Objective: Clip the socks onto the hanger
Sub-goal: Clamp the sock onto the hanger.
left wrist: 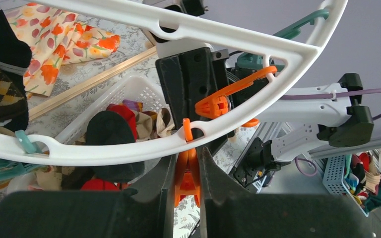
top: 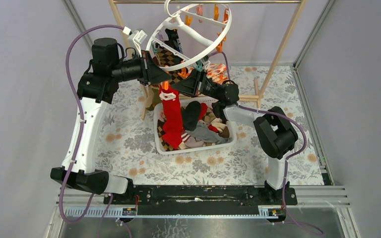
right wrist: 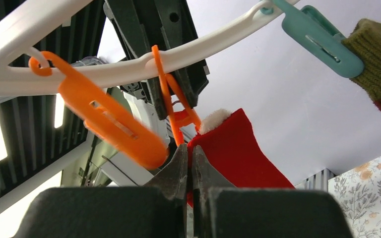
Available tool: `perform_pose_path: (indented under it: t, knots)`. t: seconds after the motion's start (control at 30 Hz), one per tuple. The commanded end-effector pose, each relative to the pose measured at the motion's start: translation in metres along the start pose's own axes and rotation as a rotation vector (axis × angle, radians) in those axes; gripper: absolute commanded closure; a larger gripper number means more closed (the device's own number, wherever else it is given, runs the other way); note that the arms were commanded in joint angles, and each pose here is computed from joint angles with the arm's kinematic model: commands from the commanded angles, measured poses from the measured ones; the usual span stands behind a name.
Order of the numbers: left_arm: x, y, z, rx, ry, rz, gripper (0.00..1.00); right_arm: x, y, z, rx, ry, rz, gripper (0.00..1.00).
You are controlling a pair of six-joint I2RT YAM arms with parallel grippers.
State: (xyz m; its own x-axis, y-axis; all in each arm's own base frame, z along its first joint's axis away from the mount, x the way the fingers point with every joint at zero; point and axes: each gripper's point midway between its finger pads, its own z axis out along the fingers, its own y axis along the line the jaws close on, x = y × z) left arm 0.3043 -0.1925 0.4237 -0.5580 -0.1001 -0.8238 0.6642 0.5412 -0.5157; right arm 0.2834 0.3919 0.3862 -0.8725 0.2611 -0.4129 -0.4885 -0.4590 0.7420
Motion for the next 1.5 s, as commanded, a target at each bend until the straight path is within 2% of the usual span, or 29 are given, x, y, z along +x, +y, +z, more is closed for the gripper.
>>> perform_pose_path:
  t: [0.0, 0.17, 0.27, 0.43, 0.6, 0.73, 1.47]
  knots:
    - [0.002, -0.015, 0.000, 0.097, 0.018, -0.002, 1.00, -0.001, 0.037, 0.004, -0.132, 0.036, -0.090, 1.00]
    - [0.001, -0.011, -0.001, 0.072, 0.007, -0.002, 1.00, 0.003, 0.037, 0.001, -0.121, 0.034, -0.105, 1.00]
    - [-0.001, -0.002, 0.000, 0.019, -0.007, -0.014, 1.00, 0.006, 0.027, -0.011, -0.061, -0.028, -0.153, 1.00]
    - [0.000, 0.019, 0.002, -0.095, -0.034, -0.057, 1.00, 0.005, -0.005, -0.035, 0.217, -0.174, -0.350, 1.00]
    - [-0.001, 0.038, 0.001, -0.204, -0.079, -0.093, 1.00, 0.012, -0.027, -0.039, 0.586, -0.215, -0.677, 1.00]
    - [-0.006, 0.044, -0.001, -0.253, -0.107, -0.093, 1.00, 0.000, -0.031, -0.042, 0.730, -0.296, -0.802, 1.00]
    - [0.002, 0.054, 0.007, -0.336, -0.117, -0.081, 1.00, 0.001, -0.023, 0.012, 0.707, -0.315, -0.919, 1.00]
